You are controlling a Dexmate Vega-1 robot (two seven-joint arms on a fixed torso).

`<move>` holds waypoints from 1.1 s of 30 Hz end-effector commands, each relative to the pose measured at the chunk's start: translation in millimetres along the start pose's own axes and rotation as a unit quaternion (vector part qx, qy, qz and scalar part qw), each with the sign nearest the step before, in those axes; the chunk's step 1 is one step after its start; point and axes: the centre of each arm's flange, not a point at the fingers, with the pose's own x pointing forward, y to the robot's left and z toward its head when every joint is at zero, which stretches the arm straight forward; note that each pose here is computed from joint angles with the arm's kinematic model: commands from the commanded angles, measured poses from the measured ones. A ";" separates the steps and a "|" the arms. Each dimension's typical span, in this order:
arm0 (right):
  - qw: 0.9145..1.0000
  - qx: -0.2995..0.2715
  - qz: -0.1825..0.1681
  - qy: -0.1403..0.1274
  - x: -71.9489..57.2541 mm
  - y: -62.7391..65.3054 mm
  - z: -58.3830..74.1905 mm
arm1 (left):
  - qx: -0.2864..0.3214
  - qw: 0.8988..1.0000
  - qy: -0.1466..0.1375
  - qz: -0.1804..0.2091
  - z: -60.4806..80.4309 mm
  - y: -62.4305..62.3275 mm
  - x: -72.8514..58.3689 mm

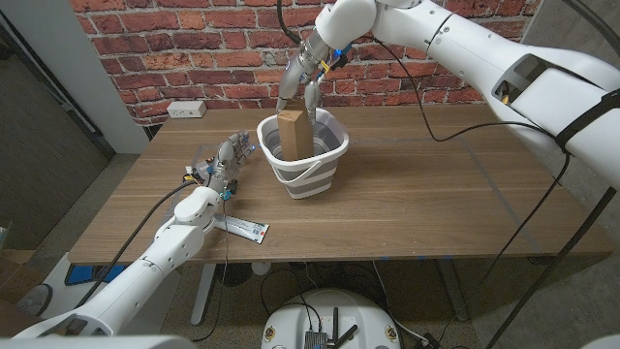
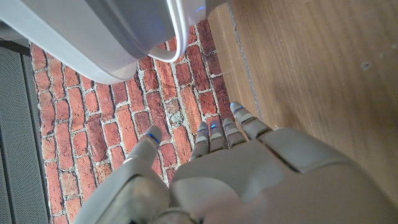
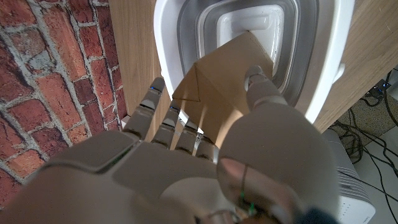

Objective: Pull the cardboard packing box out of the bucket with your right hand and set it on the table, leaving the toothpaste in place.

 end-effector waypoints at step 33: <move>0.999 0.003 -0.050 0.007 -6.6 -2.9 -12.2 | -0.004 1.000 0.007 0.000 -3.0 -0.1 6.2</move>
